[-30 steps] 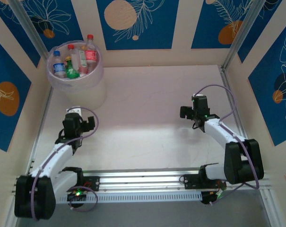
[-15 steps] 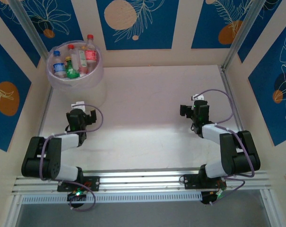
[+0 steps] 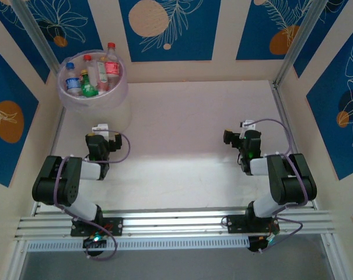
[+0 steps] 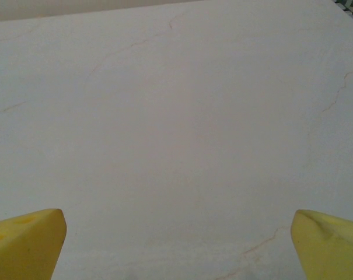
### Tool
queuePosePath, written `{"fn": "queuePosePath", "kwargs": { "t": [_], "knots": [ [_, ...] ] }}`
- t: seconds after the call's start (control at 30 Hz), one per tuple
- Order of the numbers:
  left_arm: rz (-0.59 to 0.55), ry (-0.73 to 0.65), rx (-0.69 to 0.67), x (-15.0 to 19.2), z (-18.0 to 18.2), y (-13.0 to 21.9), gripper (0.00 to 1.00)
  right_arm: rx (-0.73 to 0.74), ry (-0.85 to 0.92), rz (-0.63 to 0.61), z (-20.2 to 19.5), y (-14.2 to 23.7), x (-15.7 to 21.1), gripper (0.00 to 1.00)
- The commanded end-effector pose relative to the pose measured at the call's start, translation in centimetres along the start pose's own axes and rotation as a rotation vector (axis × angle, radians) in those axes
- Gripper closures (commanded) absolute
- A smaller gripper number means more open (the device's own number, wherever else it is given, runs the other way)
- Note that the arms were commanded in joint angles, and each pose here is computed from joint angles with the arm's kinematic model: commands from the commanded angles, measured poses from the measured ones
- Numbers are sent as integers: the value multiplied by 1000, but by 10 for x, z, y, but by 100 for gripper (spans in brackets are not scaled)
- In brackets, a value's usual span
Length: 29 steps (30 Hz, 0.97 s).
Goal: Put the plastic bottles in the bin
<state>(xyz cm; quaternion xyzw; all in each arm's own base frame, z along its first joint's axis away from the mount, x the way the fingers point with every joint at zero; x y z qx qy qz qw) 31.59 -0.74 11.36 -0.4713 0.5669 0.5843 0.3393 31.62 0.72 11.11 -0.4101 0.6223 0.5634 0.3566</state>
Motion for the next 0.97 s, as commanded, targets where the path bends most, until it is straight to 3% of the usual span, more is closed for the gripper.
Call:
{"fn": "queuePosePath", "kwargs": {
  "t": [0.0,0.93],
  "knots": [
    [-39,-10,11,-4,-3,1,0,-13,-22,-55,-1,0,-12,1],
    [-44,-11,13,-5,-4,1,0,-18,-17,-60,0,0,-12,1]
  ]
}}
Point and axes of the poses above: each hand's point on the last joint's axis, 136 mm out from that joint toward the fingers, its own y axis back along the fingers, its own z axis along the line the jaws close on, x = y × z, the point moved 8 cm from there along y, back along the fingers, and after that the axes turned 11 degrees about y, right-handed, at the moved point
